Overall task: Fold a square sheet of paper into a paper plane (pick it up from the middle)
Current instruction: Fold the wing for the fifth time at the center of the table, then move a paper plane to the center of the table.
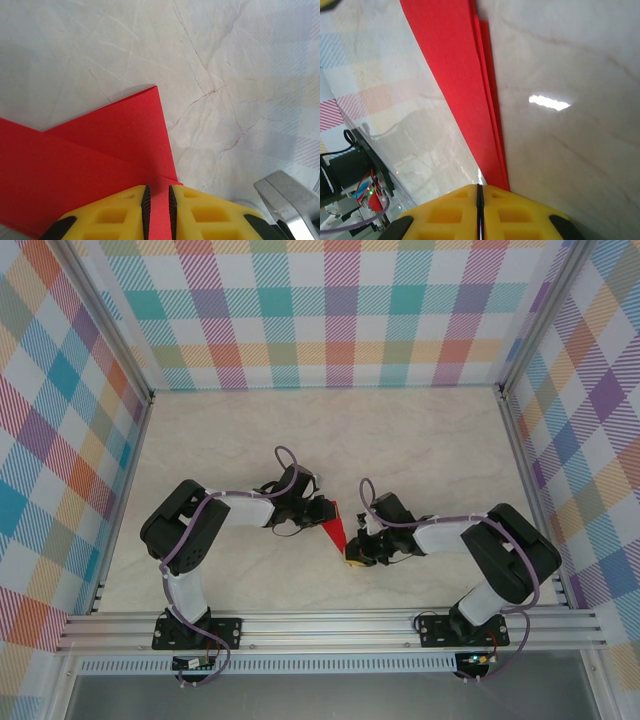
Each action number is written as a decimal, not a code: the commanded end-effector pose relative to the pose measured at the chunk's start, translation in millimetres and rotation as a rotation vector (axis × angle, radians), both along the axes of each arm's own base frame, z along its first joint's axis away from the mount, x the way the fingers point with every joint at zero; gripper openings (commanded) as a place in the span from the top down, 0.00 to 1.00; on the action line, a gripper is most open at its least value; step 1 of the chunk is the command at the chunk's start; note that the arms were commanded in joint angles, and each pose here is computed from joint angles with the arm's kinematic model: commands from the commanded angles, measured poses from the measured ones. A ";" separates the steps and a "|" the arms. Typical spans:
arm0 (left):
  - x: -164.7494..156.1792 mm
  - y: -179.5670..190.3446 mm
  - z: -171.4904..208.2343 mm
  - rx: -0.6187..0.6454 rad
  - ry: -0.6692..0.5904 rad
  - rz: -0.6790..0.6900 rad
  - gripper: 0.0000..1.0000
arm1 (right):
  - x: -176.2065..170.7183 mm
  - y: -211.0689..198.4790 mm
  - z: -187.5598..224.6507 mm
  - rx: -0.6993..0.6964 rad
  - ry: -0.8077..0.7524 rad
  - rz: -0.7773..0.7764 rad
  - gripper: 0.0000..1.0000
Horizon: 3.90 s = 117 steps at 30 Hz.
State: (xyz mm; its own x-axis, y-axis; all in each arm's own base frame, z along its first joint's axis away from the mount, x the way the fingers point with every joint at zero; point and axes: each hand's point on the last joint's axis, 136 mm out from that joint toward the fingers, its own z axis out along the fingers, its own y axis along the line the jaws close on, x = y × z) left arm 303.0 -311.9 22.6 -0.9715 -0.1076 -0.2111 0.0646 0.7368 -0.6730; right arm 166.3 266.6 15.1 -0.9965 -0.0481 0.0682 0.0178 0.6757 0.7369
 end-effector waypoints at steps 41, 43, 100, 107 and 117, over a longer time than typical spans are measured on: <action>-10.0 12.2 -17.2 0.086 0.049 0.001 0.78 | -23.2 -26.8 -0.7 -0.081 0.051 0.030 0.85; -6.5 9.9 -6.7 0.074 0.032 0.003 0.76 | -16.2 -30.1 7.4 -0.100 0.005 0.002 0.84; -16.9 15.6 36.7 0.593 0.041 0.264 0.29 | 29.6 -83.4 40.7 -0.215 -0.242 -0.254 0.46; -17.5 13.6 29.8 0.604 0.060 0.252 0.30 | 29.7 -78.9 40.0 -0.198 -0.226 -0.247 0.46; -19.1 19.4 31.8 0.605 0.053 0.254 0.34 | 30.4 -69.0 41.9 -0.150 -0.215 -0.224 0.46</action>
